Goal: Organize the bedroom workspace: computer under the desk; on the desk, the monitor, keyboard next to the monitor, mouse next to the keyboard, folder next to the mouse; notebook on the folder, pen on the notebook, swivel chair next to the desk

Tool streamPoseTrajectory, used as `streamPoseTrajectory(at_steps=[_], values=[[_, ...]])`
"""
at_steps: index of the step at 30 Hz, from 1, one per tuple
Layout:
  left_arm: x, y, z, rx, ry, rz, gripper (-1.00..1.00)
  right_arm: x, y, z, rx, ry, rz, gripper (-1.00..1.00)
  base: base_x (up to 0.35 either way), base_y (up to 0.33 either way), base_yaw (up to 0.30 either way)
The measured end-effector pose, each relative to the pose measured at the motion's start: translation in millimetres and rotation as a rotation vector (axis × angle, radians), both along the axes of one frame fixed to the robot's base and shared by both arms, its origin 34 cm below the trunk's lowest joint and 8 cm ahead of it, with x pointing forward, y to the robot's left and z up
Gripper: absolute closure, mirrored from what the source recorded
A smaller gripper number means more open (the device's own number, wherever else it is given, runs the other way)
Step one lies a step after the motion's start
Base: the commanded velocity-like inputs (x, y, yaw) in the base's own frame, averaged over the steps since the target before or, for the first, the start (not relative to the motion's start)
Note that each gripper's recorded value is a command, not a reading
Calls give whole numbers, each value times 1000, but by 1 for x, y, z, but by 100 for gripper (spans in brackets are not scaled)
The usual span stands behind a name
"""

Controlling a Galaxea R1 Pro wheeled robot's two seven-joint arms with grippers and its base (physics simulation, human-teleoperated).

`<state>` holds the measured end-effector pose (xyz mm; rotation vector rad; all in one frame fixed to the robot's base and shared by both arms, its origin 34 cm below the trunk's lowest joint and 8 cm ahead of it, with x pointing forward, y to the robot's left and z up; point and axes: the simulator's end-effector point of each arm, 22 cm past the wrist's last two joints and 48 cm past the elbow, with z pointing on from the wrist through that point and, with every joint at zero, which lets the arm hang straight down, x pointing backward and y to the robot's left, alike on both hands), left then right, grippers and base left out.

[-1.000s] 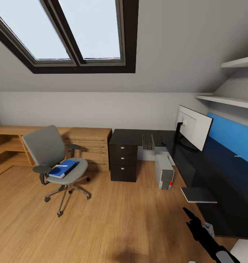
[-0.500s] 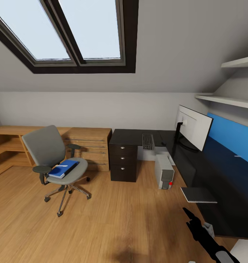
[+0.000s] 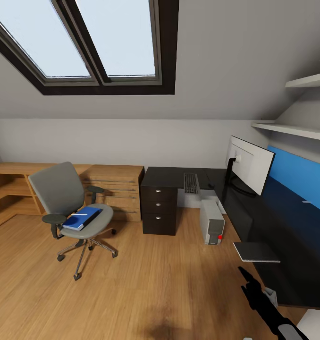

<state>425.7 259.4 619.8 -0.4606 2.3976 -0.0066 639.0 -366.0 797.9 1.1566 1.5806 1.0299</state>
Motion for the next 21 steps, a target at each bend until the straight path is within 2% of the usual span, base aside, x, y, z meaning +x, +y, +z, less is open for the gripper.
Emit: streamPoseTrajectory(at_steps=[12,21], values=[[0,0,0,-1,0,0,-100,1,-7,-8,-3,55,-35,-100,0,0,0],[0,0,0,0,0,0,-100,8,-9,-4,4,71,-73,-100,0,0,0]])
